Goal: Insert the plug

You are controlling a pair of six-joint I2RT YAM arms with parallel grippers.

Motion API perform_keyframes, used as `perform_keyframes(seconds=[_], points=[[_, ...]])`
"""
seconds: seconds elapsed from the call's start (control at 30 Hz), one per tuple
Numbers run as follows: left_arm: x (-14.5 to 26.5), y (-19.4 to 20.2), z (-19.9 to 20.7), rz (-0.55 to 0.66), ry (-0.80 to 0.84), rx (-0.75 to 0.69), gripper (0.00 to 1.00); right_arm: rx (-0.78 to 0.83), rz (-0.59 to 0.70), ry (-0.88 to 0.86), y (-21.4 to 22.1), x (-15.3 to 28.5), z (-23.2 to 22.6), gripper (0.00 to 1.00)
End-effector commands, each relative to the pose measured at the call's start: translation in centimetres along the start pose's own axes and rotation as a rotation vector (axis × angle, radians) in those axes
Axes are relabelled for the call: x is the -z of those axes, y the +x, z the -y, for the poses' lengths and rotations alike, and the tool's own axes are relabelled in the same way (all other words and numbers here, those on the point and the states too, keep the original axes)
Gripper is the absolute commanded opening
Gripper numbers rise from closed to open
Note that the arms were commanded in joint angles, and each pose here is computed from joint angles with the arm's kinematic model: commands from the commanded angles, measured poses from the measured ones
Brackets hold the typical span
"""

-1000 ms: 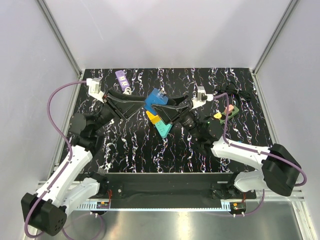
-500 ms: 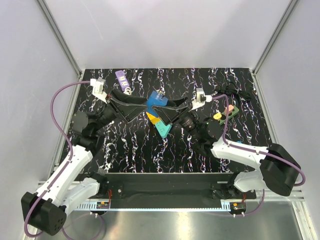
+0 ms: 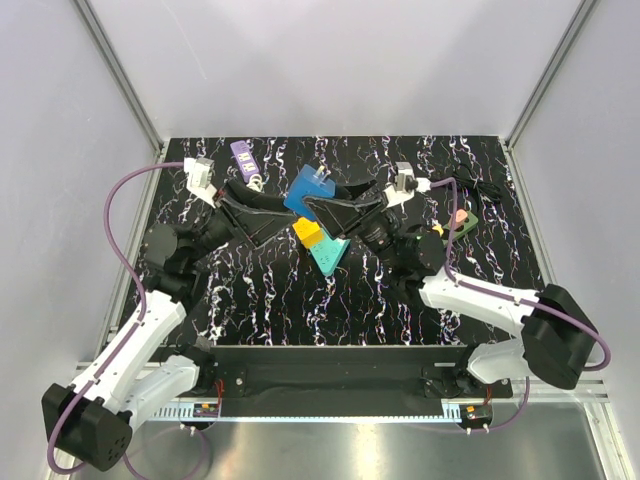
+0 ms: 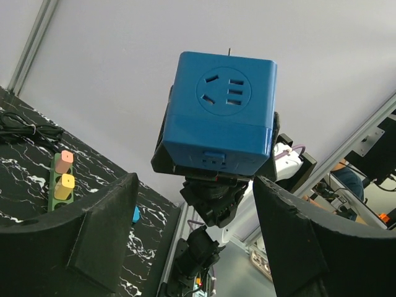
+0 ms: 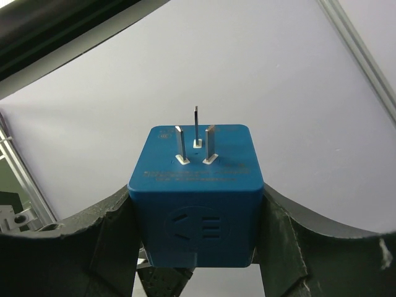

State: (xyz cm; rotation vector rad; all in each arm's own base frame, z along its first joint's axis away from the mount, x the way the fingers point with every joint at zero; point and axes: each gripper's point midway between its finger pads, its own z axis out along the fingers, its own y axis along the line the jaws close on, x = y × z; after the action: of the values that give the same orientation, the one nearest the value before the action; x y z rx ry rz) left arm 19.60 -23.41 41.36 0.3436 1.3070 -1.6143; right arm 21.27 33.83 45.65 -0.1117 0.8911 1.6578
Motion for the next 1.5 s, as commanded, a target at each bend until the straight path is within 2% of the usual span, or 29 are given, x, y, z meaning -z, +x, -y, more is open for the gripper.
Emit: perform_keyframes(seconds=[0.0, 0.27, 0.4, 0.43, 0.5, 0.57, 0.63, 0.67, 0.7, 0.73, 0.77, 0.8, 0.83, 0.87, 1.03, 1.1, 1.33, 1.4, 1.43, 1.47], points=[[-0.3, -1.4, 2.9, 0.024, 0.091, -0.064, 0.79, -0.029, 0.094, -0.143, -2.6, -0.9, -3.3, 0.00], [-0.2, -1.7, 2.9, 0.038, 0.080, -0.083, 0.79, -0.049, 0.084, -0.125, -2.0, -0.5, -2.5, 0.00], [-0.3, -1.4, 2.8, 0.017, 0.086, -0.086, 0.72, -0.065, 0.056, -0.116, -1.2, -0.2, -2.1, 0.00], [-0.3, -1.5, 2.9, 0.016, 0.087, -0.093, 0.63, -0.069, 0.042, -0.110, -0.8, 0.1, -1.9, 0.00], [-0.3, -1.4, 3.1, 0.007, 0.094, -0.101, 0.52, -0.083, 0.019, -0.095, -0.2, 0.5, -1.5, 0.00], [-0.3, -1.1, 3.1, -0.020, 0.097, -0.108, 0.32, -0.095, -0.011, -0.070, 0.7, 1.2, -0.8, 0.00], [-0.2, -1.0, 3.1, -0.019, 0.098, -0.105, 0.19, -0.083, -0.050, -0.044, 1.5, 2.0, -0.3, 0.03], [-0.2, -1.0, 3.2, -0.021, 0.099, -0.105, 0.17, -0.068, -0.061, -0.028, 1.7, 2.2, 0.0, 0.03], [-0.1, -0.9, 3.2, -0.023, 0.097, -0.102, 0.17, -0.058, -0.063, -0.023, 1.4, 2.4, -0.2, 0.03], [-0.1, -0.8, 3.1, -0.030, 0.086, -0.094, 0.23, -0.052, -0.078, 0.003, 1.9, 2.9, 0.4, 0.00], [-0.1, -0.7, 2.8, -0.029, 0.074, -0.095, 0.31, -0.040, -0.075, 0.009, 1.8, 3.1, 0.5, 0.00], [0.0, -0.7, 2.7, -0.026, 0.065, -0.096, 0.46, -0.036, -0.063, 0.013, 1.5, 3.3, 0.4, 0.00], [0.1, -0.7, 2.5, -0.020, 0.051, -0.092, 0.57, -0.035, -0.052, 0.018, 1.3, 3.5, 0.5, 0.00], [0.1, -0.7, 2.2, -0.007, 0.040, -0.089, 0.62, -0.034, -0.050, 0.017, 1.2, 3.6, 0.5, 0.00], [0.1, -0.7, 2.3, -0.004, 0.057, -0.085, 0.60, -0.045, -0.054, 0.000, 1.3, 3.3, 0.1, 0.00], [0.1, -0.6, 2.3, -0.001, 0.063, -0.068, 0.67, -0.052, -0.048, 0.001, 1.3, 3.3, 0.2, 0.00], [0.2, -0.7, 2.4, 0.003, 0.057, -0.074, 0.67, -0.086, -0.051, -0.006, 1.7, 3.5, 0.4, 0.00], [0.2, -0.7, 2.4, 0.001, 0.061, -0.076, 0.60, -0.087, -0.058, -0.002, 1.9, 3.6, 0.5, 0.00], [0.2, -0.7, 2.6, 0.000, 0.074, -0.082, 0.49, -0.088, -0.066, 0.003, 2.1, 3.7, 0.6, 0.00], [0.2, -0.6, 2.6, -0.003, 0.074, -0.078, 0.43, -0.087, -0.076, 0.007, 2.3, 3.7, 0.7, 0.00]])
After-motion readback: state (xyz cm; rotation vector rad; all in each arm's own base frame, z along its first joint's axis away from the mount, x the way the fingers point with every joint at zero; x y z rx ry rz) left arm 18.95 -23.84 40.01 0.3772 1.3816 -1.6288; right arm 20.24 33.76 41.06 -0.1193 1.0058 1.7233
